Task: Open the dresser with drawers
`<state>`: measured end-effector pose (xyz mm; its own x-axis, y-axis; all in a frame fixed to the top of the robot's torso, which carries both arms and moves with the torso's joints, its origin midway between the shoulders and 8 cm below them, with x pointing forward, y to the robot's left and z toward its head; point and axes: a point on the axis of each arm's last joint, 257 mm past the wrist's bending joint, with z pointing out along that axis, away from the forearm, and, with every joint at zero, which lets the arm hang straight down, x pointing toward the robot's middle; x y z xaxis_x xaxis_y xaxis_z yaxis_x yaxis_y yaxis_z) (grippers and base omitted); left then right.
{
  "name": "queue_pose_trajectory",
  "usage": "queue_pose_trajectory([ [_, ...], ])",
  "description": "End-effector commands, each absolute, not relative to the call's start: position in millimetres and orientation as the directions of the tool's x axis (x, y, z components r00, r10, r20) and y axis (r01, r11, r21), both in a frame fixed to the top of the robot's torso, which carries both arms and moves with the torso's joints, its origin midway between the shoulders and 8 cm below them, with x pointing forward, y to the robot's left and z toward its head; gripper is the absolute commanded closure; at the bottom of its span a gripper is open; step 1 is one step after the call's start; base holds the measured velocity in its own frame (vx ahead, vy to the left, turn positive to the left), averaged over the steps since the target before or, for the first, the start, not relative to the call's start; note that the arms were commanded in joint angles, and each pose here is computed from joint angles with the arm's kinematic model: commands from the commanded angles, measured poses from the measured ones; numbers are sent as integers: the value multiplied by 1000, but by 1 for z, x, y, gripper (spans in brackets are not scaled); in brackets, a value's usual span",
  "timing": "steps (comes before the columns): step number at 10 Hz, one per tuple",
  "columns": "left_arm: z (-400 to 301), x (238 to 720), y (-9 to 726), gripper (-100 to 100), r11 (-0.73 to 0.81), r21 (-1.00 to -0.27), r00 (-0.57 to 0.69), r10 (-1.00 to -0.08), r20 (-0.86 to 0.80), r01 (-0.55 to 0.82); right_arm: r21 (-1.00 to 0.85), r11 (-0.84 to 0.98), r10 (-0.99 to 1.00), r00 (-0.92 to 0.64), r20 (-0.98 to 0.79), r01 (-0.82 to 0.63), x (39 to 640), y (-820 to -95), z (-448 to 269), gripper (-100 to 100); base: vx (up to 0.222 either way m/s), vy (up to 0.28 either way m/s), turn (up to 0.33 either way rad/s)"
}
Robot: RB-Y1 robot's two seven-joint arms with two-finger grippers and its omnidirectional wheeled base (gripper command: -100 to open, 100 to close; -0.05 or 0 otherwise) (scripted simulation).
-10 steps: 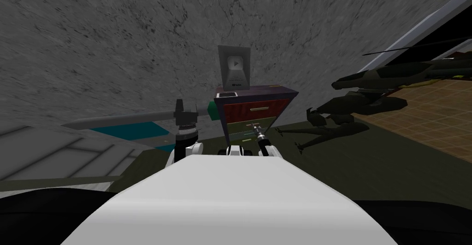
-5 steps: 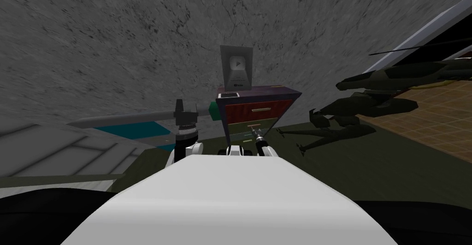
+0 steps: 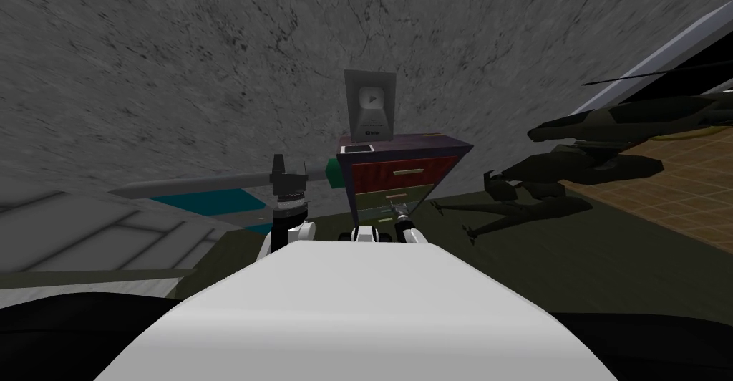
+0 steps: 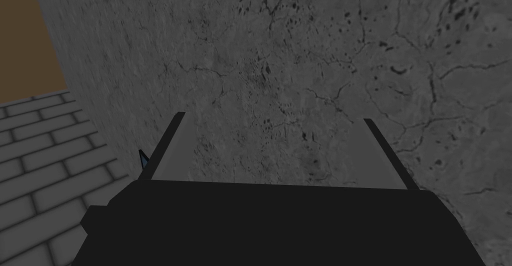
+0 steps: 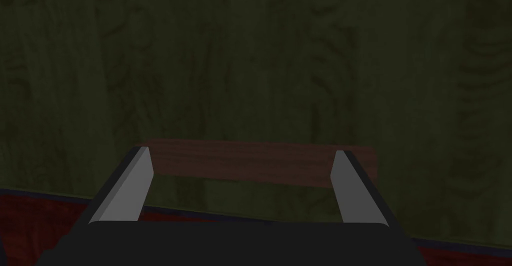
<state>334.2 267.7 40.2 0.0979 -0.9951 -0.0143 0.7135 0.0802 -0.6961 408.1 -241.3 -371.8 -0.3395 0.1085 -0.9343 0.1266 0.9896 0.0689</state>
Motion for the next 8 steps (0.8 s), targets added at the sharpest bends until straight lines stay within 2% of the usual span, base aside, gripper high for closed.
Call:
queue_pose_trajectory([
  [1,40,334,268,0,80,-696,98,-995,-14,713,-57,989,-1,-384,-923,136,401,-250,-389,-100,19,14,31],
  [8,40,334,268,0,80,-696,98,-995,-14,713,-389,914,-288,-483,-827,120,378,-272,-424,-100,19,13,32],
])
